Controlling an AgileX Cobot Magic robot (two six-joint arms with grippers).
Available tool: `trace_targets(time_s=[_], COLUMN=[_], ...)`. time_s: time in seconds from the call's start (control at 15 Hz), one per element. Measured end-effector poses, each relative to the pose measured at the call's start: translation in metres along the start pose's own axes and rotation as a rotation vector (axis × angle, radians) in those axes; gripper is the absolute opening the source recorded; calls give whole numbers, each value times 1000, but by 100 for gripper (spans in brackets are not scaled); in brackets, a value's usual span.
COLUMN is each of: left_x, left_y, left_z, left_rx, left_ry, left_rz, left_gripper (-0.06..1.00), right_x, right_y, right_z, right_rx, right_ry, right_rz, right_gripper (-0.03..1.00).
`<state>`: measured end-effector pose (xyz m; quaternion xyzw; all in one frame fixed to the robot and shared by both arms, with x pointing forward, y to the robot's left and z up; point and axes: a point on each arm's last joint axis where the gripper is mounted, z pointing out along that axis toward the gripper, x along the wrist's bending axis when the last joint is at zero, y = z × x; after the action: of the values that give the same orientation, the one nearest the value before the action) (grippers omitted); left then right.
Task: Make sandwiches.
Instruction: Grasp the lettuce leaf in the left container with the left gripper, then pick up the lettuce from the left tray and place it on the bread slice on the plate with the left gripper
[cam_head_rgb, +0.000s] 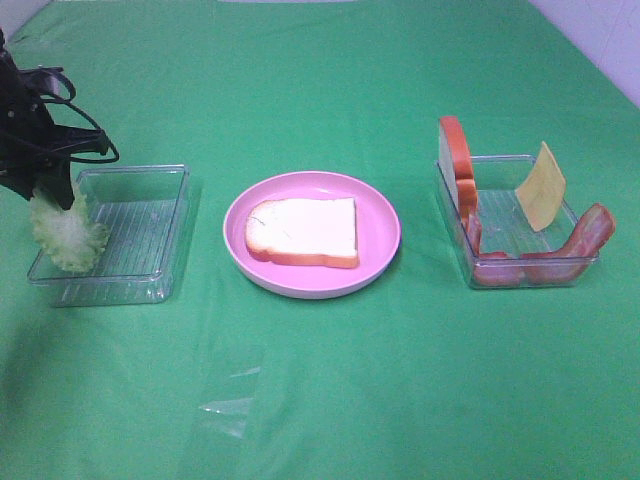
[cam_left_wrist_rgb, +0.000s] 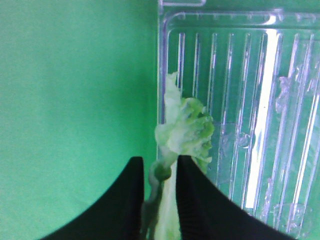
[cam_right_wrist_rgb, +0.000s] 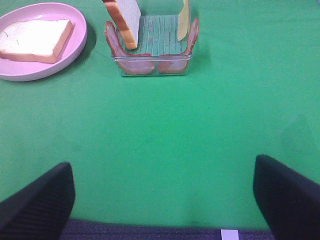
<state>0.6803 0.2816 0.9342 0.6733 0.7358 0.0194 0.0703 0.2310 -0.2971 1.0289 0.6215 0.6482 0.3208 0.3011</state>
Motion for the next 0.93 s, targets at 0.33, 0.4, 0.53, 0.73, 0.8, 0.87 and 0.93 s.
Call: trace_targets(time_s=[0.33, 0.4, 0.53, 0.73, 0.8, 0.87, 0.93], left_x=[-1, -1, -2, -8, -14, -17, -23], left_y=[1, 1, 1, 10, 18, 20, 26], left_z=[0, 0, -1, -16, -33, -38, -50], left_rx=[-9, -10, -8, -28, -45, -53, -76], left_ry=[-7, -9, -19, -70, -113, -124, -142], left_rz=[-19, -20, -28, -48, -56, -54, -46], left_gripper=[1, 1, 1, 1, 1, 1, 1], right_x=[0, 0, 0, 0, 0, 0, 0], right_y=[0, 0, 0, 0, 0, 0, 0], right_z=[0, 0, 0, 0, 0, 0, 0], right_rx=[0, 0, 0, 0, 0, 0, 0], right_ry=[0, 0, 0, 0, 0, 0, 0], right_rz=[0, 0, 0, 0, 0, 0, 0], right_gripper=[94, 94, 94, 94, 94, 94, 94])
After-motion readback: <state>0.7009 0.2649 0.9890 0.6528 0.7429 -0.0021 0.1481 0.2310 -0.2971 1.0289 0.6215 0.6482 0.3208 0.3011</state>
